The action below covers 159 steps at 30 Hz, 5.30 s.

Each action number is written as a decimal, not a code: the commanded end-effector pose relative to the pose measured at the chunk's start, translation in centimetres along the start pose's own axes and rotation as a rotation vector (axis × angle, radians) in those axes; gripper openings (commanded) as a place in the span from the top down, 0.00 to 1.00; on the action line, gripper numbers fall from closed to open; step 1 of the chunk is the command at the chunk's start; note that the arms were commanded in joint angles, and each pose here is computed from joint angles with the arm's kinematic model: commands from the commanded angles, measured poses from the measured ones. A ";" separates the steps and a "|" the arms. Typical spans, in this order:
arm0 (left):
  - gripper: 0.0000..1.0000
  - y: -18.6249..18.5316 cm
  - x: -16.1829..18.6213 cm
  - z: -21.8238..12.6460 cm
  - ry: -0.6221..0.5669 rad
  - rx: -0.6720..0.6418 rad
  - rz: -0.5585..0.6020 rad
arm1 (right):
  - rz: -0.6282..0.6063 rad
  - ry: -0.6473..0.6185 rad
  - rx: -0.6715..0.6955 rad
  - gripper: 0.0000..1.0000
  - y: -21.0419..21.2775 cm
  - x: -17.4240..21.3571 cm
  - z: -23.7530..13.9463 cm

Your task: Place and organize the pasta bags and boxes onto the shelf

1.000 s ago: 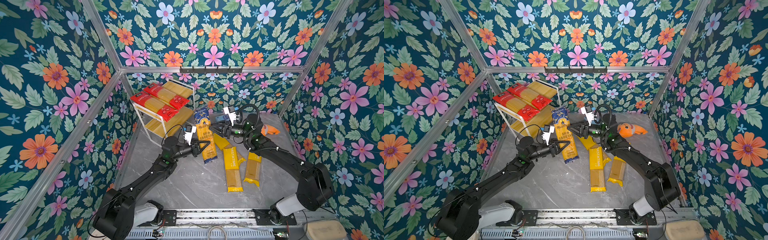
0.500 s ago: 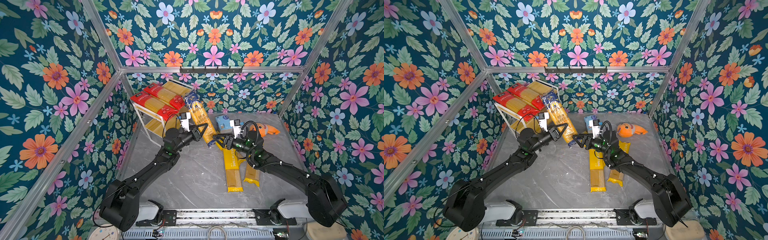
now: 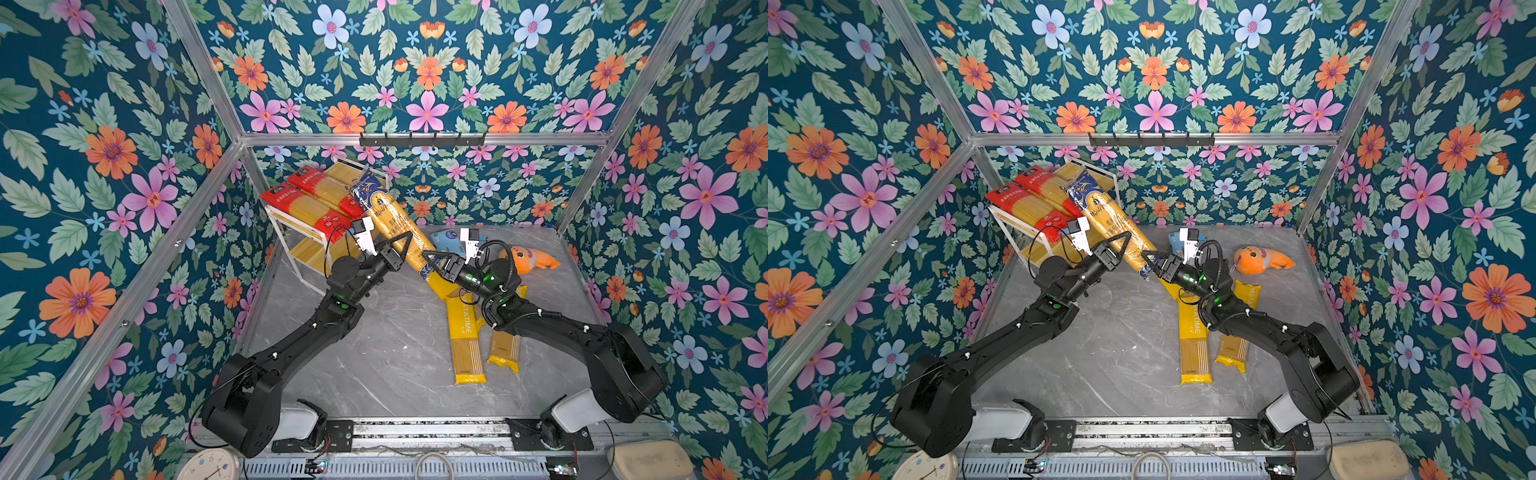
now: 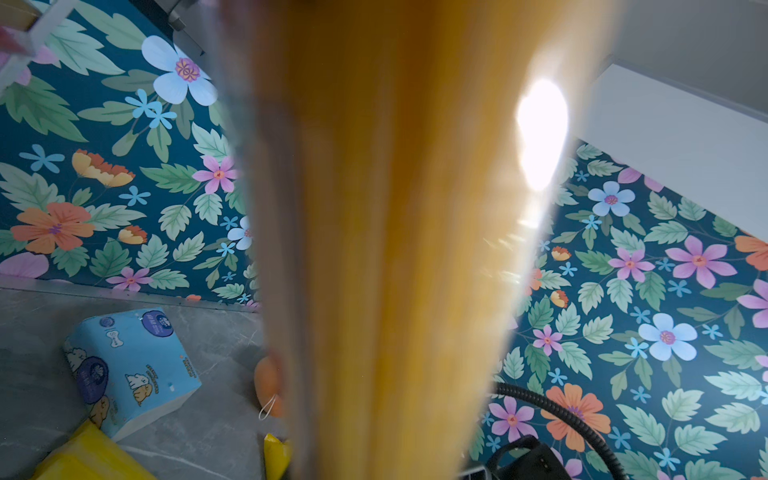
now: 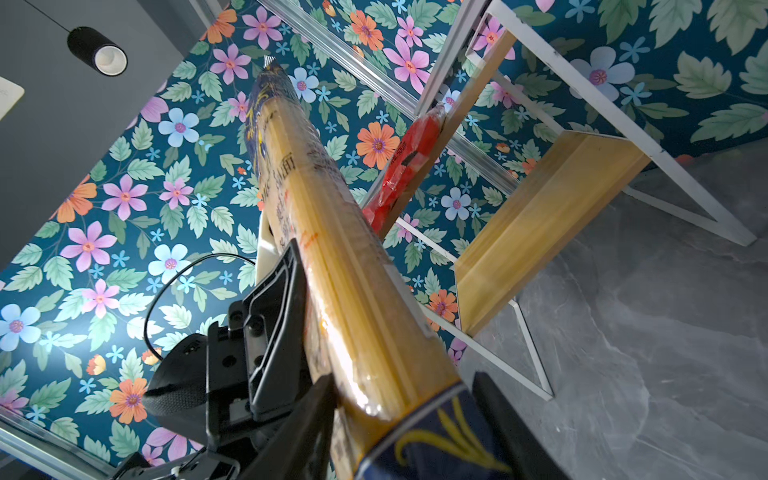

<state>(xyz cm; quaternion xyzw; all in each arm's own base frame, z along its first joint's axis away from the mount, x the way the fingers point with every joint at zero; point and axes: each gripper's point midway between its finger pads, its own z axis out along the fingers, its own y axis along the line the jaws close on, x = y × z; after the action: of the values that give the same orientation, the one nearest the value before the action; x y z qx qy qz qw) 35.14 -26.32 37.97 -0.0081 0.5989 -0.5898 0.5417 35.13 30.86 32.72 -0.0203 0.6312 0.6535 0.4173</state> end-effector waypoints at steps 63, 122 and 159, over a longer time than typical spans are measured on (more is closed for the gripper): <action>0.32 8.2 6.0 -9.4 0.037 -0.396 0.056 | 0.230 0.135 0.074 0.67 -4.6 -10.4 18.6; 0.32 10.8 19.5 -8.3 0.375 -0.470 0.175 | 0.128 0.234 0.548 0.60 -12.4 4.5 -2.9; 0.23 13.2 30.2 -8.1 0.594 -0.442 0.120 | 0.234 0.544 0.843 0.68 -18.8 16.0 -18.6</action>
<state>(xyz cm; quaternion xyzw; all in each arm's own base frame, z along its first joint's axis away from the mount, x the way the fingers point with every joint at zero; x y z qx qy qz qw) 25.26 -35.91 4.85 0.0867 0.8642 -0.3607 0.3400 25.85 19.30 3.73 0.0422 0.9423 0.3043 0.1332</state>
